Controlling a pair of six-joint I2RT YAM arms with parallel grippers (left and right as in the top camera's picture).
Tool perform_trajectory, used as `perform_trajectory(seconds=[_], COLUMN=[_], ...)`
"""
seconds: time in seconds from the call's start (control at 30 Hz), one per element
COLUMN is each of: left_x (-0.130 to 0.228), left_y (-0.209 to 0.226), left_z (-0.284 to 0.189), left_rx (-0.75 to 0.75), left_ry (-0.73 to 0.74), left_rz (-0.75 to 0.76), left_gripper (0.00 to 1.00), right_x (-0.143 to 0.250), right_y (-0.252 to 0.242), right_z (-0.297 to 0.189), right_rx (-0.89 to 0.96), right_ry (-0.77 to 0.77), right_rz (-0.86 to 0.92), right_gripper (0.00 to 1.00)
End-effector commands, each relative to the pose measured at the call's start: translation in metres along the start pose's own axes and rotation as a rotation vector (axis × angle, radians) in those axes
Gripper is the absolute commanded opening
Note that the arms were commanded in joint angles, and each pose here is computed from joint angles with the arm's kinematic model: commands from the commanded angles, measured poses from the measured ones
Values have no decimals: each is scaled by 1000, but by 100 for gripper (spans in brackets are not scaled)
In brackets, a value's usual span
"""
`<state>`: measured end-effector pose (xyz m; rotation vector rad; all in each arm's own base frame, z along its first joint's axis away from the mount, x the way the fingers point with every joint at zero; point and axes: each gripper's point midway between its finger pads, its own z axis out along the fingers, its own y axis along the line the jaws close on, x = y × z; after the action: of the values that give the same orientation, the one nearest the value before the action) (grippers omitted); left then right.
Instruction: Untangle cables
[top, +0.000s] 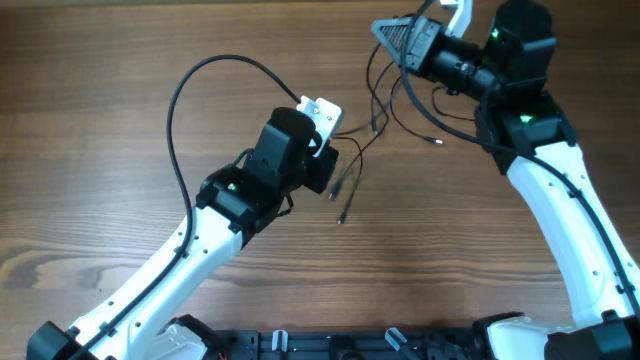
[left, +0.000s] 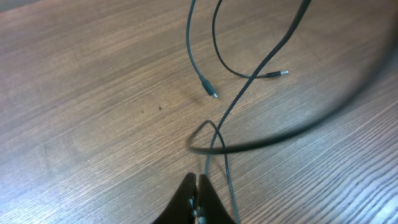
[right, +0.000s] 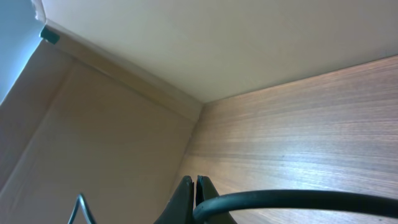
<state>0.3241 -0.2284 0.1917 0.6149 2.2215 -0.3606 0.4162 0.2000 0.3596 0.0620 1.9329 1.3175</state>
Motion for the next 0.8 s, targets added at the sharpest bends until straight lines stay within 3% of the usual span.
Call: perform_trajectory(seconds=[0.0, 0.03, 0.13, 0.33, 0.57, 0.7, 0.77], left_x=[-21, -30, -48, -36, -29, -31, -20], left_y=[4, 3, -19, -54, -66, -66, -68], left_z=[-4, -5, -9, -15, -16, 14, 32], left_rx=[-11, -8, 113, 322, 367, 366, 371], left_ry=[-85, -121, -195, -155, -129, -140, -99], left_rz=[-8, -8, 47, 80, 113, 113, 108], left_gripper=[84, 88, 88, 84, 81, 77, 70], right_x=[-2, -1, 0, -11, -13, -10, -9], right_y=[-3, -2, -1, 9, 7, 10, 9], right_z=[3, 2, 2, 2, 2, 2, 2], right_rx=[8, 1, -4, -38, -26, -42, -40], right_ry=[-3, 3, 5, -40, -49, -31, -28], right_rz=[-17, -17, -20, -63, -58, -57, -56], right_gripper=[4, 4, 4, 4, 4, 4, 4])
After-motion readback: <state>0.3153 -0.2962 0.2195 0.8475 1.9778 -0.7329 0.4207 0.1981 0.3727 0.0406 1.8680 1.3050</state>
